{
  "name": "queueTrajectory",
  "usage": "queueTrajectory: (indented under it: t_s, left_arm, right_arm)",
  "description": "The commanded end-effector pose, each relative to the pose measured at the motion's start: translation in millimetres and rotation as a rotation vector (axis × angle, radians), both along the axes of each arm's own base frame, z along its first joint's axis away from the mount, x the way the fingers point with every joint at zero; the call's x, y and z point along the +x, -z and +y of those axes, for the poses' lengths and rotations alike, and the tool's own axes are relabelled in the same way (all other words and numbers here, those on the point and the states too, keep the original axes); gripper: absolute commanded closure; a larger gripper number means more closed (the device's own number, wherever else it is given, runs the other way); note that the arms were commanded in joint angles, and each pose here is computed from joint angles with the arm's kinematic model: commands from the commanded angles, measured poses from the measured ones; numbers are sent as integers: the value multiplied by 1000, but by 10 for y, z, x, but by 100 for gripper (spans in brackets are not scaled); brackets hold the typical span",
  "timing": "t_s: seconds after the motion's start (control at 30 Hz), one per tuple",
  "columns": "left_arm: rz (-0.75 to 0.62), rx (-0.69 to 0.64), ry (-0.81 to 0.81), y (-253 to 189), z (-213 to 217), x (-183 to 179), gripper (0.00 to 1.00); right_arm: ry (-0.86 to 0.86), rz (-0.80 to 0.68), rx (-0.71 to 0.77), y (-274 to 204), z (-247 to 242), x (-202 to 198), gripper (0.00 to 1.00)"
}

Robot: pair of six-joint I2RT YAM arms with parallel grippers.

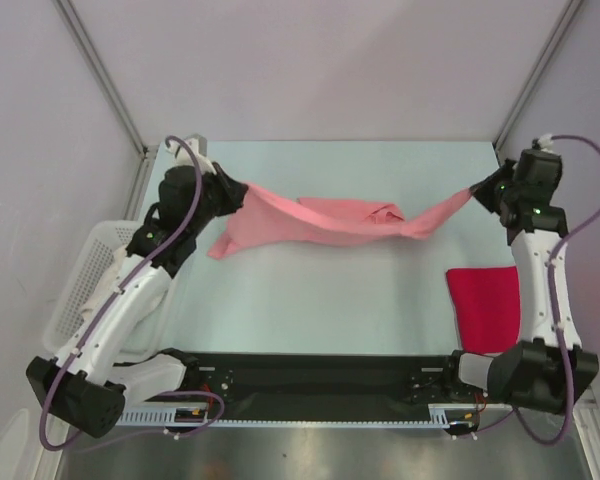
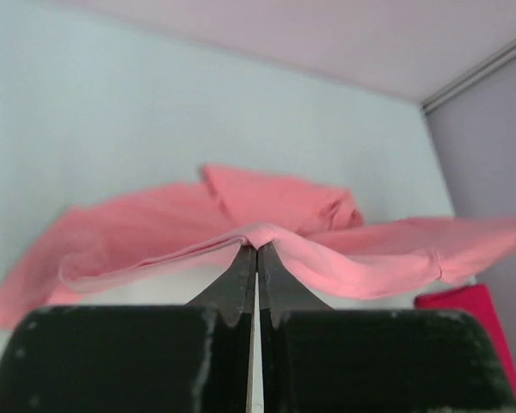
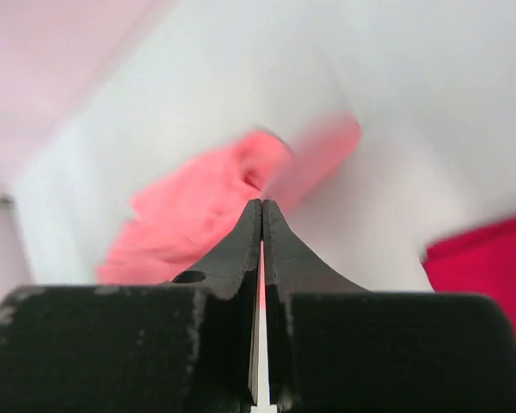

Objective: Fold and stack the t-shirts
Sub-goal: Flatten the tshirt out

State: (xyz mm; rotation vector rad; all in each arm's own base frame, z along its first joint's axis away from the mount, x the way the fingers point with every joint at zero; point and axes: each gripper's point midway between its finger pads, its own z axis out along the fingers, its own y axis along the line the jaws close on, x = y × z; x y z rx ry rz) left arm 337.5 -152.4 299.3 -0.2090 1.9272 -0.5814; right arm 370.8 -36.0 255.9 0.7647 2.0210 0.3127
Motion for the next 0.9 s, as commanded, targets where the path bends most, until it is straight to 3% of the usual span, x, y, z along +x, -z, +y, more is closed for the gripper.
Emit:
queueTrajectory:
  t_s: [0.0, 0.03, 0.2, 0.33, 0.43, 0.63, 0.73, 0.87]
  left_arm:
    - [-365, 22, -6, -1301, 104, 63, 100]
    - [-444, 12, -4, -1668, 128, -1, 100]
    - [-669, 26, -28, -2677, 329, -362, 100]
    - [-892, -32, -33, -3602, 546, -989, 100]
    - [-996, -72, -24, -3960, 687, -1449, 100]
    - [-1085, -91, -85, -4149, 970, -1918, 100]
    - [-1068, -84, -96, -4130, 954, -1827, 100]
    - [-998, -30, -143, -3987, 898, -1461, 100]
  right_arm:
    - [-35, -333, -4, -1218, 94, -90, 100]
    - [-41, -404, -8, -1462, 108, -104, 100]
    - [-41, -697, 18, -2595, 156, -410, 100]
    - [8, -940, -67, -3530, 162, -947, 100]
    - [2, -1140, -141, -4124, 286, -1498, 100]
    - [39, -1337, -216, -4617, 379, -2167, 100]
    - [31, -1390, -198, -4739, 421, -2283, 100]
    - [39, -1358, -178, -4704, 369, -2108, 100]
